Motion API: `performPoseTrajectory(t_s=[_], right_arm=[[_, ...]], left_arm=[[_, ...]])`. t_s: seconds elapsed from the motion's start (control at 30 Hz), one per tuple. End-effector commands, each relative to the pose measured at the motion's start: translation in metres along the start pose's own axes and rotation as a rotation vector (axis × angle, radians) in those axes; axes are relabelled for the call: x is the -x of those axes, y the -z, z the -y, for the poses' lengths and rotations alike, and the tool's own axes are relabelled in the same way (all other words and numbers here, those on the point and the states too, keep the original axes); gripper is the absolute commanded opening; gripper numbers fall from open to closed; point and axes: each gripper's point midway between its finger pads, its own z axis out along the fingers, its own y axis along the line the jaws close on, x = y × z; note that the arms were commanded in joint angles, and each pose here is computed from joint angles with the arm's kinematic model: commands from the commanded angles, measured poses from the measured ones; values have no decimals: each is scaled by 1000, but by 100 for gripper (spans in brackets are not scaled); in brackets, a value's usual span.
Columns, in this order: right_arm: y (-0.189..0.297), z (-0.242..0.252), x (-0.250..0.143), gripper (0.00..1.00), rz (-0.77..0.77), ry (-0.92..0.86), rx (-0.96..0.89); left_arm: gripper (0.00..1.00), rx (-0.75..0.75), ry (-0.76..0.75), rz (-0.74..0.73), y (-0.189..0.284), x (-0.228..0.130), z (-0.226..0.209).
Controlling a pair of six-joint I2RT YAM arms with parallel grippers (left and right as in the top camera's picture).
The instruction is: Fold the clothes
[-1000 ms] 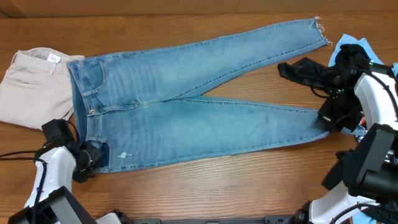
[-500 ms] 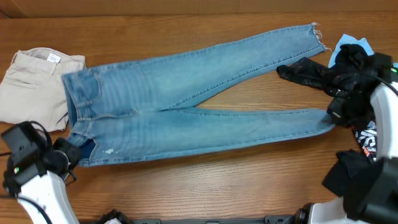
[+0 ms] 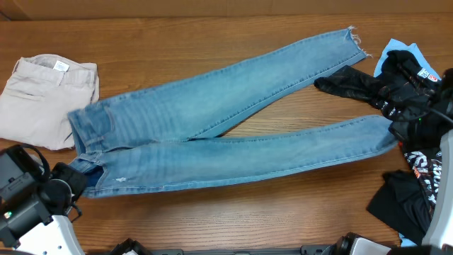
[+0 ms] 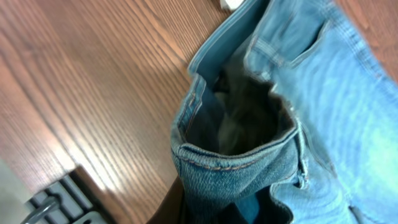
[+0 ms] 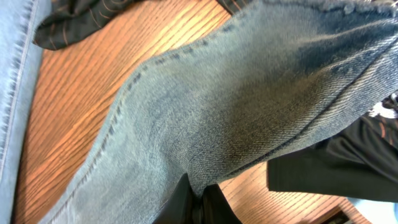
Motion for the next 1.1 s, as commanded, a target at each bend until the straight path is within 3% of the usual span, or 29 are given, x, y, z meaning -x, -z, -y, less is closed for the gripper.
performPoseTrajectory(t_s=[0.0,0.43,0.73,0.93,1.07], right_arm=[[11,8,6,4,61,5,-18],[14,-51,42,5,125,220,102],[-17,-100,88,4,99,308,104],[-26,-105,107,4,141,301,83],[-25,-99,108,4,141,296,62]], left_arm=[[4,60,44,86,22,17,-11],[4,64,59,64,-8,43,-1],[4,-144,40,98,-31,78,44],[4,-271,40,-42,-25,48,63],[4,-318,49,-106,4,22,66]])
